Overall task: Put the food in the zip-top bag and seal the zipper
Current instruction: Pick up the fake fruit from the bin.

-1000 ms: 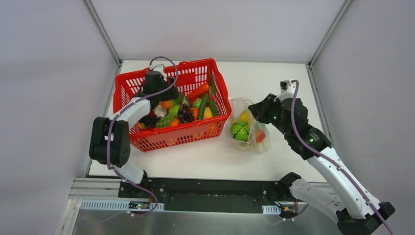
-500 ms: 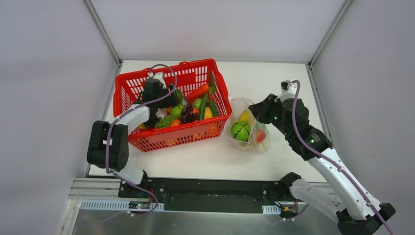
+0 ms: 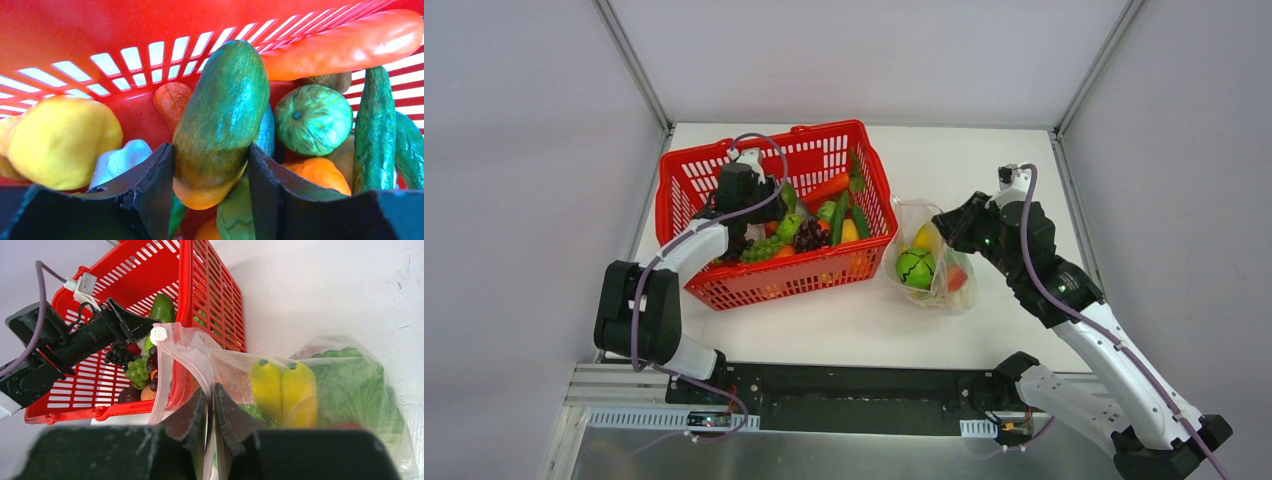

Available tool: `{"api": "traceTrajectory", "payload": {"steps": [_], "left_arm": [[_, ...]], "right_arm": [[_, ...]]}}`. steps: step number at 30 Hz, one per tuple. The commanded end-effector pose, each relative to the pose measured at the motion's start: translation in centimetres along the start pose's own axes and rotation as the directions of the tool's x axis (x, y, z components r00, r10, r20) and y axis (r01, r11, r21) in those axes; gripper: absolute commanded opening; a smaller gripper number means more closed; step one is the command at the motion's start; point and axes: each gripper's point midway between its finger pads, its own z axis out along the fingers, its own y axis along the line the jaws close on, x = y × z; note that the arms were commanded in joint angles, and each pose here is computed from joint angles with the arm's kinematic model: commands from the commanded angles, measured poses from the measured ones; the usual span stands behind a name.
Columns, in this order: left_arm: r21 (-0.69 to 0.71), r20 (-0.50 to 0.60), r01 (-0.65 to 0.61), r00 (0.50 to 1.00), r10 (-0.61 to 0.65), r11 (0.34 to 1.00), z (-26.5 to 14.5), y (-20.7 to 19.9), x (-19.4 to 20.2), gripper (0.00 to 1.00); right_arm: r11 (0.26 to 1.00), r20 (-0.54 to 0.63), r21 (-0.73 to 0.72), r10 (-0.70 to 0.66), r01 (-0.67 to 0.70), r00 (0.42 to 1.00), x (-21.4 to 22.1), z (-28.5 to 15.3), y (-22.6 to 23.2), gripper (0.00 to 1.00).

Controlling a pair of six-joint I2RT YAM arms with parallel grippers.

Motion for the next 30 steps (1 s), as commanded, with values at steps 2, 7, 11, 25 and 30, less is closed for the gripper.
{"api": "traceTrajectory", "payload": {"steps": [2, 7, 11, 25, 30], "left_arm": [[-0.008, 0.048, -0.021, 0.999, 0.021, 1.000, -2.9, -0.3, -0.9, 0.33], [0.002, 0.093, -0.032, 0.995, 0.031, 0.999, -4.9, -0.7, -2.1, 0.32], [0.022, 0.147, -0.036, 0.989, 0.032, 0.999, -6.7, -1.4, -3.5, 0.31], [0.157, 0.274, -0.100, 0.960, 0.054, 0.983, -13.2, -5.2, -7.2, 0.32], [0.331, 0.325, -0.192, 0.942, 0.080, 0.924, -16.6, -10.8, -8.4, 0.33]], "right_arm": [[1.000, 0.040, -0.022, -0.004, 0.005, 0.999, -1.3, -0.3, 0.8, 0.13], [1.000, 0.036, -0.025, -0.001, 0.002, 0.999, -1.2, -0.2, 0.9, 0.13], [1.000, 0.037, -0.025, 0.001, 0.000, 0.999, -1.2, -0.2, 0.9, 0.13], [0.999, 0.038, -0.041, 0.004, -0.003, 0.999, -1.3, -0.1, 1.3, 0.13], [0.999, 0.038, -0.044, 0.012, -0.010, 0.999, -1.3, 0.2, 1.4, 0.12]]}}
